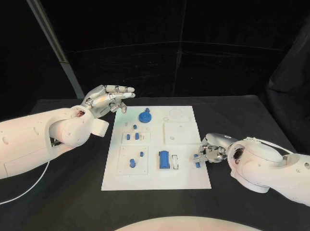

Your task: Assemble the parts on the task board

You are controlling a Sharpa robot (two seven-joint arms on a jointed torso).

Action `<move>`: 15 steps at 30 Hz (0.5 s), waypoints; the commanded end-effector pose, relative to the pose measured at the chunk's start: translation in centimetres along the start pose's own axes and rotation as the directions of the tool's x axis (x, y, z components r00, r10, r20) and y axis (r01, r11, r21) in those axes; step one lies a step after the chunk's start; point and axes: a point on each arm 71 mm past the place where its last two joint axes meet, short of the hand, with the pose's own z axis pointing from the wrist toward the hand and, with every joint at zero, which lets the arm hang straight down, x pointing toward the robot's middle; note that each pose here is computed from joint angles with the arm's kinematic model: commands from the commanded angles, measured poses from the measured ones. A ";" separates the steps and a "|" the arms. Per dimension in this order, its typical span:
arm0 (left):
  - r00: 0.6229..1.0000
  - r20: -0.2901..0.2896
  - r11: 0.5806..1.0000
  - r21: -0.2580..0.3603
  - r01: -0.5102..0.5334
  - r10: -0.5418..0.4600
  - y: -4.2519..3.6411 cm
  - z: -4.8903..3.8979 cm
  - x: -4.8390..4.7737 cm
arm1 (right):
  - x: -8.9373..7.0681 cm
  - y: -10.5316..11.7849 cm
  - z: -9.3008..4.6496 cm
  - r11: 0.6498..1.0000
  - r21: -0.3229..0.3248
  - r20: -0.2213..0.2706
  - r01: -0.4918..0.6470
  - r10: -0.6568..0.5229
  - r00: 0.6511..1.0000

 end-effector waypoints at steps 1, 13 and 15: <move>1.000 -0.017 1.000 0.004 -0.002 0.002 -0.11 0.00 0.15 | 0.3 0.1 0.1 0.999 0.009 -0.036 0.047 -0.046 0.998; 1.000 -0.019 1.000 0.001 -0.002 0.002 -0.09 -0.02 0.13 | 0.6 0.9 0.6 0.988 0.008 -0.045 0.152 -0.151 0.987; 1.000 -0.019 1.000 0.001 -0.002 0.002 -0.09 -0.02 0.12 | 0.7 1.1 0.7 0.985 0.006 -0.041 0.170 -0.169 0.985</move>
